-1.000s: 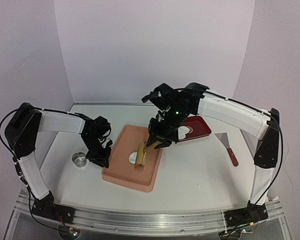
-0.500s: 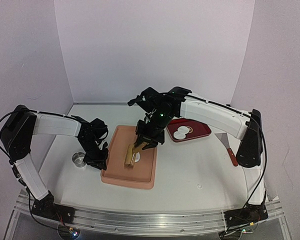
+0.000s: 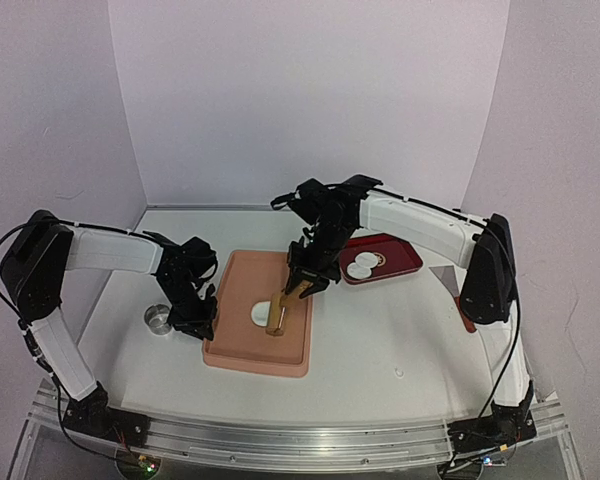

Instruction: Roll out the dumpling wrappers from the dough

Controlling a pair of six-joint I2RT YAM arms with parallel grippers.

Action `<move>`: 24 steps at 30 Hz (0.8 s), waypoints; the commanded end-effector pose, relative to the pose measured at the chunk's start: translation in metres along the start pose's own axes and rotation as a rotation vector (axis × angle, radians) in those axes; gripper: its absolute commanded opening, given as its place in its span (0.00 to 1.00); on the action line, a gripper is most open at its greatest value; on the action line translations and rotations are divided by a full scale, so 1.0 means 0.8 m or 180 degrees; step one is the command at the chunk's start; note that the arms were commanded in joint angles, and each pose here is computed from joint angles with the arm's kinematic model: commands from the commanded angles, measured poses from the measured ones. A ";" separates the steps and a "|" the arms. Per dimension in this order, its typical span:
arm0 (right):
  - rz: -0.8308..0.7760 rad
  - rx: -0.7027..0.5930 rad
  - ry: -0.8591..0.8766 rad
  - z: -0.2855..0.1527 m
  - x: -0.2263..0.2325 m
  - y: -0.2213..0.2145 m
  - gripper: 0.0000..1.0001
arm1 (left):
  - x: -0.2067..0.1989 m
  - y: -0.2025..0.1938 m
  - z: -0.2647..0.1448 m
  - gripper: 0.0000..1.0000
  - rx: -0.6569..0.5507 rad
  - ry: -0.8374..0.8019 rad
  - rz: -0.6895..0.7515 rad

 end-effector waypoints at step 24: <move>0.0214 0.0923 -0.0216 0.167 -0.081 0.025 0.00 | 0.019 -0.016 0.081 0.04 0.0633 0.0492 0.0543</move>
Point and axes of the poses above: each gripper's point midway between its finger pads, its own z axis out along the fingers, its own x axis along the line the jaws close on, y = z × x, the point moved 1 cm from there along -z, back along the fingers, and after that the axes turned 1 degree about -z, right-handed, at the moved point
